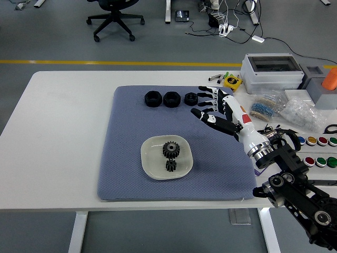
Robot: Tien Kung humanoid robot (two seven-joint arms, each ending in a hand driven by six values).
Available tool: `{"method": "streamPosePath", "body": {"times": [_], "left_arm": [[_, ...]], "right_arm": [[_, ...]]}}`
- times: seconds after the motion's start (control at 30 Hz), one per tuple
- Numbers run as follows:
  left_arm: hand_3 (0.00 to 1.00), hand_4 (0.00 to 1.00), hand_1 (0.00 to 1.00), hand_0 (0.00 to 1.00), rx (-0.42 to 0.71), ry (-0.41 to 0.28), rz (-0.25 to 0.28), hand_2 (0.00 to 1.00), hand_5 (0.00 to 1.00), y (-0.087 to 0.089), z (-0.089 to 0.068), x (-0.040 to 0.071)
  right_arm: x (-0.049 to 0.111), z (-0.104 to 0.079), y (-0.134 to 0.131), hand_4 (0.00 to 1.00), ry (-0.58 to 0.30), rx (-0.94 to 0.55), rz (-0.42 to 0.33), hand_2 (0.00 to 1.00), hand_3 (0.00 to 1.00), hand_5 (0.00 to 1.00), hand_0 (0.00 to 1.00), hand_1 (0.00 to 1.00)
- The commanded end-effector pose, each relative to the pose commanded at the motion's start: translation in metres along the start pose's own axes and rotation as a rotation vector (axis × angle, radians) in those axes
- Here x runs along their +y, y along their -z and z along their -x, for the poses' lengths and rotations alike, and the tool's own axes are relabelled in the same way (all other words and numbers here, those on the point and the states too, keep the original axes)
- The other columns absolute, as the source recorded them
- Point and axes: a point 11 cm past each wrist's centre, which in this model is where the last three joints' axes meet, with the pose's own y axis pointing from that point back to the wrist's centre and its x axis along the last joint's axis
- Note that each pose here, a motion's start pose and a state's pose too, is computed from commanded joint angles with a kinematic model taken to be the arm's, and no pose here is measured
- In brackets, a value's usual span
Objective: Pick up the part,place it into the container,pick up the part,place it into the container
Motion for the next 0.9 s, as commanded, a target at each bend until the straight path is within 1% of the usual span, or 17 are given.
{"method": "streamPosePath", "body": {"times": [0.1, 0.13, 0.3, 0.5, 0.53, 0.6, 0.7, 0.73, 0.9], "left_arm": [[0.471, 0.998, 0.538, 0.392, 0.001, -0.001, -0.001, 0.571, 0.759, 0.001, 0.000, 0.000], [0.470, 0.998, 0.538, 0.394, 0.001, -0.001, -0.002, 0.573, 0.761, 0.001, 0.000, 0.000], [0.470, 0.998, 0.538, 0.394, -0.001, -0.003, -0.008, 0.573, 0.761, 0.002, 0.000, 0.000], [0.468, 0.998, 0.538, 0.393, 0.002, -0.006, -0.011, 0.574, 0.761, 0.003, -0.001, 0.000], [0.469, 0.998, 0.538, 0.393, 0.002, -0.006, -0.011, 0.574, 0.761, 0.003, -0.001, 0.000], [0.469, 0.998, 0.538, 0.393, 0.000, -0.007, -0.012, 0.574, 0.761, 0.003, -0.001, 0.000], [0.469, 0.998, 0.538, 0.393, -0.001, -0.006, -0.012, 0.574, 0.761, 0.003, -0.001, 0.000], [0.469, 0.998, 0.538, 0.393, -0.002, -0.007, -0.013, 0.574, 0.761, 0.003, -0.001, 0.000], [0.469, 0.998, 0.538, 0.393, -0.003, -0.010, -0.020, 0.574, 0.761, 0.005, -0.002, 0.000]], "right_arm": [[0.007, -0.003, -0.007, 0.998, -0.033, -0.152, 0.024, 0.778, 0.820, 0.575, 0.644, 0.699], [0.010, -0.005, -0.010, 0.998, -0.048, -0.197, 0.036, 0.794, 0.830, 0.564, 0.682, 0.722], [0.021, -0.009, -0.025, 0.998, -0.109, -0.442, 0.096, 0.794, 0.830, 0.564, 0.682, 0.722], [0.030, -0.008, -0.037, 0.998, -0.153, -0.683, 0.138, 0.800, 0.833, 0.558, 0.694, 0.733], [0.031, -0.008, -0.038, 0.988, -0.158, -0.704, 0.141, 0.801, 0.836, 0.521, 0.713, 0.748], [0.032, -0.008, -0.040, 0.988, -0.173, -0.755, 0.143, 0.801, 0.836, 0.521, 0.713, 0.748], [0.034, -0.009, -0.043, 0.988, -0.189, -0.792, 0.144, 0.801, 0.836, 0.521, 0.713, 0.748], [0.034, -0.009, -0.044, 0.930, -0.192, -0.800, 0.145, 0.817, 0.859, 0.430, 0.741, 0.764], [0.038, -0.012, -0.048, 0.930, -0.224, -0.851, 0.149, 0.817, 0.859, 0.430, 0.741, 0.764]]}}
